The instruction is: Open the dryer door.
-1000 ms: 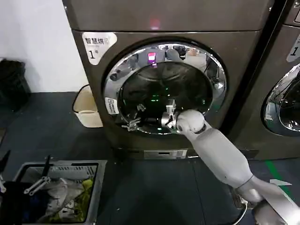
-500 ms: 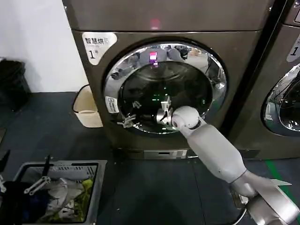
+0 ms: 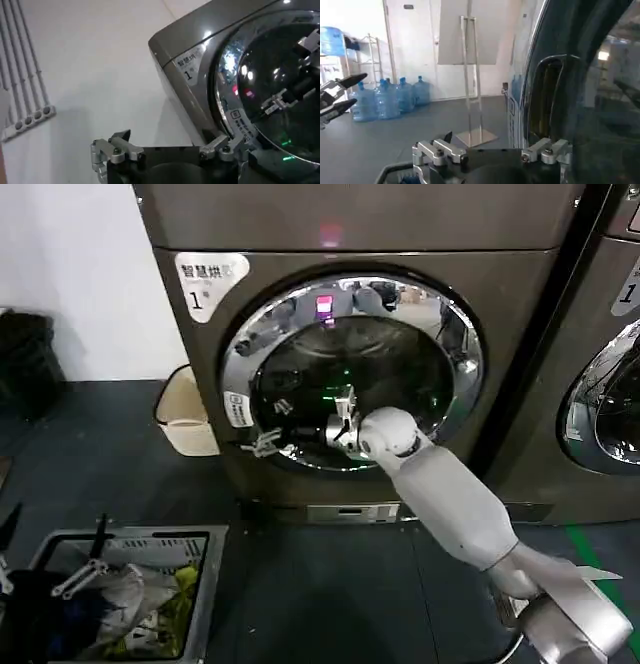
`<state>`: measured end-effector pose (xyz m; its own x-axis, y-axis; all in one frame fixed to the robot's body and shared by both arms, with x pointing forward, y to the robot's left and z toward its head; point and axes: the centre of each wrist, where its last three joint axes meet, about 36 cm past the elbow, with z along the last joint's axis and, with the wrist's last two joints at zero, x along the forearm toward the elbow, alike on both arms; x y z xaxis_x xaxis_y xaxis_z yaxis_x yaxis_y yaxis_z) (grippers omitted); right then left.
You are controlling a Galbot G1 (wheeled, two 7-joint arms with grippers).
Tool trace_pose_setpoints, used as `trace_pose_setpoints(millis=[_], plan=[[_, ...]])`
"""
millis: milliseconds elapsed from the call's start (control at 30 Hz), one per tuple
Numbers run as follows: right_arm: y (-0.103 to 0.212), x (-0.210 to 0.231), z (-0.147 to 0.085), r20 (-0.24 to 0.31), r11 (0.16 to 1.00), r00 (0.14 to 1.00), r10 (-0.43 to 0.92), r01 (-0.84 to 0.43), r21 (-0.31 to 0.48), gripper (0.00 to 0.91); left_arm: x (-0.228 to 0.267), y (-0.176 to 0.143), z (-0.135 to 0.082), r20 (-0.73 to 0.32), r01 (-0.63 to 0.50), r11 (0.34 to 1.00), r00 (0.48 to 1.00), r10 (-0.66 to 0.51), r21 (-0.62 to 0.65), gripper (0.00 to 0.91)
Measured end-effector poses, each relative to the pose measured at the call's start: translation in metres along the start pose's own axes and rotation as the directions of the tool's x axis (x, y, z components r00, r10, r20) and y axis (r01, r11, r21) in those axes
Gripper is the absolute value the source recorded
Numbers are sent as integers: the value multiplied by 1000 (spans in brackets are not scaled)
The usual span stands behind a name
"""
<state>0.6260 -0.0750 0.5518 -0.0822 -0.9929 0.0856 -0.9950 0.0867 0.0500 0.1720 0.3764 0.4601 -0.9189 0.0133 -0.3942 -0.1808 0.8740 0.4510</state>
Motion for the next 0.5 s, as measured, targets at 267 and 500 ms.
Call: trace_pose_setpoints(millis=[267,500], plan=[[18,8,-1,-2,998,998,-59,59,-33,907,-10,1,1,-2,-14,1000,1000,14,16,907],[39,20,-2,1,993,994,-105,105,-56,907,-30,0,6,-16,-54,996,998,55,69,907]])
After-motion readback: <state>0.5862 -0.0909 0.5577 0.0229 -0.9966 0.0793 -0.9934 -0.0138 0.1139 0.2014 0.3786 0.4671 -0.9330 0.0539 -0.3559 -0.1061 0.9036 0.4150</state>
